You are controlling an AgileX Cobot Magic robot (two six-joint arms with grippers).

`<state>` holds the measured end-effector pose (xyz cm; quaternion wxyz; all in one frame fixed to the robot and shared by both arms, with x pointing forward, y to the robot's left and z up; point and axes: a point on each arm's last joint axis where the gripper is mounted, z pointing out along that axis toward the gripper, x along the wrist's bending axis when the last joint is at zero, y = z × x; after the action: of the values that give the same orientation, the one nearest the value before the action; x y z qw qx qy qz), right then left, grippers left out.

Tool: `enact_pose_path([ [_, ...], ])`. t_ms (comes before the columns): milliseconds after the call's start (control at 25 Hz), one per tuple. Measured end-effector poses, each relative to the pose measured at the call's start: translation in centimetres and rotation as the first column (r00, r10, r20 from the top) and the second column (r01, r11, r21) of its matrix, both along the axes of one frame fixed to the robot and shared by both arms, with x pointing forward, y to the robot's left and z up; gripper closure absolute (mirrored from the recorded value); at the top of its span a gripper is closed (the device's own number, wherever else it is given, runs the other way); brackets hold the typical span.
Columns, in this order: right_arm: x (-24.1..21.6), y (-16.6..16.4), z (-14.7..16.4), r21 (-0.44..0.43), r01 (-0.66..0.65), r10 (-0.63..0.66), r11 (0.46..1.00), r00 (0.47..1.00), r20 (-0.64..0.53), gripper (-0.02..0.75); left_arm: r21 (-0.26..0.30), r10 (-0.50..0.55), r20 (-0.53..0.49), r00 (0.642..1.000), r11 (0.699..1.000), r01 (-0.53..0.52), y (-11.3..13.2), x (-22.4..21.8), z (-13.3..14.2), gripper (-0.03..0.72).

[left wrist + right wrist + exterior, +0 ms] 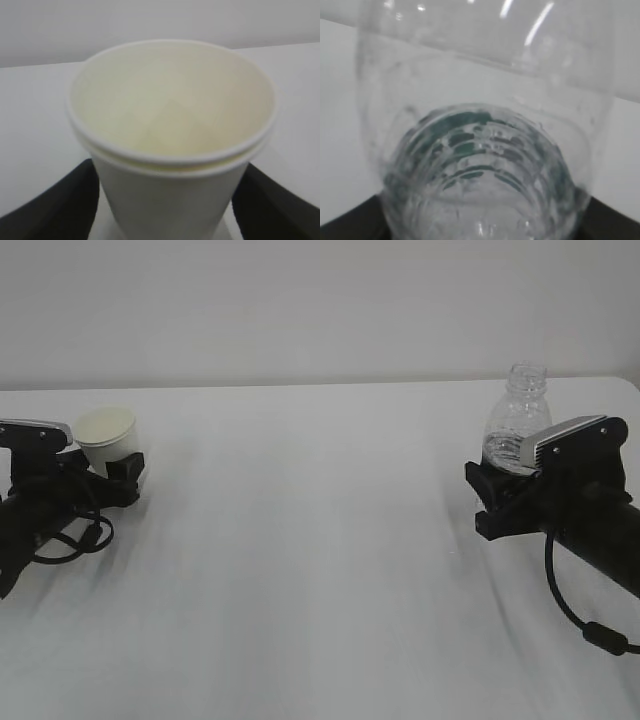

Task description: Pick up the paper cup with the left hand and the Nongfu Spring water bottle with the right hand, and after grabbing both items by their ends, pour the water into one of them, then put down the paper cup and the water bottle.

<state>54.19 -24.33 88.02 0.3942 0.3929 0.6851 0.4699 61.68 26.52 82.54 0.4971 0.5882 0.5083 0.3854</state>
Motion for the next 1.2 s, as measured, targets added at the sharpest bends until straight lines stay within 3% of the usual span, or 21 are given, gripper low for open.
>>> enact_pose_path([
  [560,0.0,0.0,0.0,0.0,0.0,0.0,1.0,1.0,0.0,0.3,-0.013,-0.001,0.059,0.998,1.0,0.001,-0.2,2.2,0.2,0.105],
  [800,0.0,0.0,0.0,0.0,0.0,0.0,1.0,1.0,0.0,0.3,-0.011,-0.013,0.06,0.998,1.0,0.014,-0.3,2.3,0.2,0.193],
  [1200,0.0,0.0,0.0,-0.002,-0.001,0.001,1.0,1.0,0.001,0.3,0.007,-0.093,0.061,0.994,0.996,0.092,-0.9,2.1,0.2,0.207],
])
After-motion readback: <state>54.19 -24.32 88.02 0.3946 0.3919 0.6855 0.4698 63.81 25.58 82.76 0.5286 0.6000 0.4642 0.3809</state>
